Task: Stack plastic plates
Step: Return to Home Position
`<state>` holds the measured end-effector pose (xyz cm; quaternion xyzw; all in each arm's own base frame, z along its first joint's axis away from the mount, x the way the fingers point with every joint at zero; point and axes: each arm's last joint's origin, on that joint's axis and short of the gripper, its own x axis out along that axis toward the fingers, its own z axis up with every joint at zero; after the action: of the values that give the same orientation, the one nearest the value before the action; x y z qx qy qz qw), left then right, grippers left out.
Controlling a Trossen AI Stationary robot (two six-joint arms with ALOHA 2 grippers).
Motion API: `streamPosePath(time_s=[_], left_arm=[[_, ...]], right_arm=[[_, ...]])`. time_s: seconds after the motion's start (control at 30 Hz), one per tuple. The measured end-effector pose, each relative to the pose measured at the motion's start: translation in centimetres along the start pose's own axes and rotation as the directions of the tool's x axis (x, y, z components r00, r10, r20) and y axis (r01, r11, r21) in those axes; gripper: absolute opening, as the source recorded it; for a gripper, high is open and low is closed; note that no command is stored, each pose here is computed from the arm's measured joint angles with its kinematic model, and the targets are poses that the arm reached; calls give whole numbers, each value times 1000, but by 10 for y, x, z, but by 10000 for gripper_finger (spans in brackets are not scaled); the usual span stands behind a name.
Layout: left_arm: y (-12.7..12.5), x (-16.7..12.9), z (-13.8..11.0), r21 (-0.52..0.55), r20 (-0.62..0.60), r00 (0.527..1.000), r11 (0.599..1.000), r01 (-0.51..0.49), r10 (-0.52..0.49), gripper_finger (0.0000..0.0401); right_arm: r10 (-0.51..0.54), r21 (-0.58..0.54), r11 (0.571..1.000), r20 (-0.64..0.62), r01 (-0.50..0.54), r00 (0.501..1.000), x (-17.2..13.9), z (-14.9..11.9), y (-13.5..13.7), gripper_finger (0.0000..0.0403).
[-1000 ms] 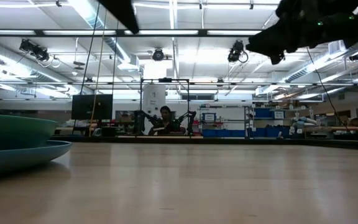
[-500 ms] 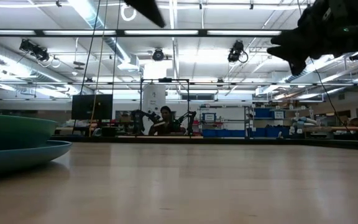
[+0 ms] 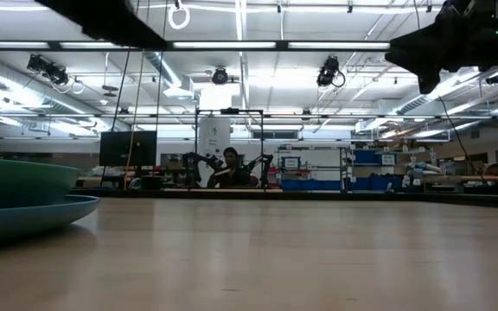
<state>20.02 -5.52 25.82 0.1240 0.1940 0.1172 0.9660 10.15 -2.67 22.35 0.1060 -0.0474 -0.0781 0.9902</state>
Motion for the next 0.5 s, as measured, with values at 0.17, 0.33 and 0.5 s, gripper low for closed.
streamPosePath(time_s=[0.17, 0.33, 0.5], left_arm=[[5, -19, -25, -72, 87, 994, 995, 67, -60, 6], [11, -34, -53, -131, 193, 977, 984, 118, -92, 6], [15, -44, -81, -176, 280, 956, 974, 140, -87, 6]], right_arm=[[-13, -24, 1000, -11, 13, 1000, -3, -1, 0, 153], [-33, -4, 999, -3, 33, 999, -3, -12, -3, 153], [-77, 73, 995, 50, 74, 996, -1, -40, -12, 153]])
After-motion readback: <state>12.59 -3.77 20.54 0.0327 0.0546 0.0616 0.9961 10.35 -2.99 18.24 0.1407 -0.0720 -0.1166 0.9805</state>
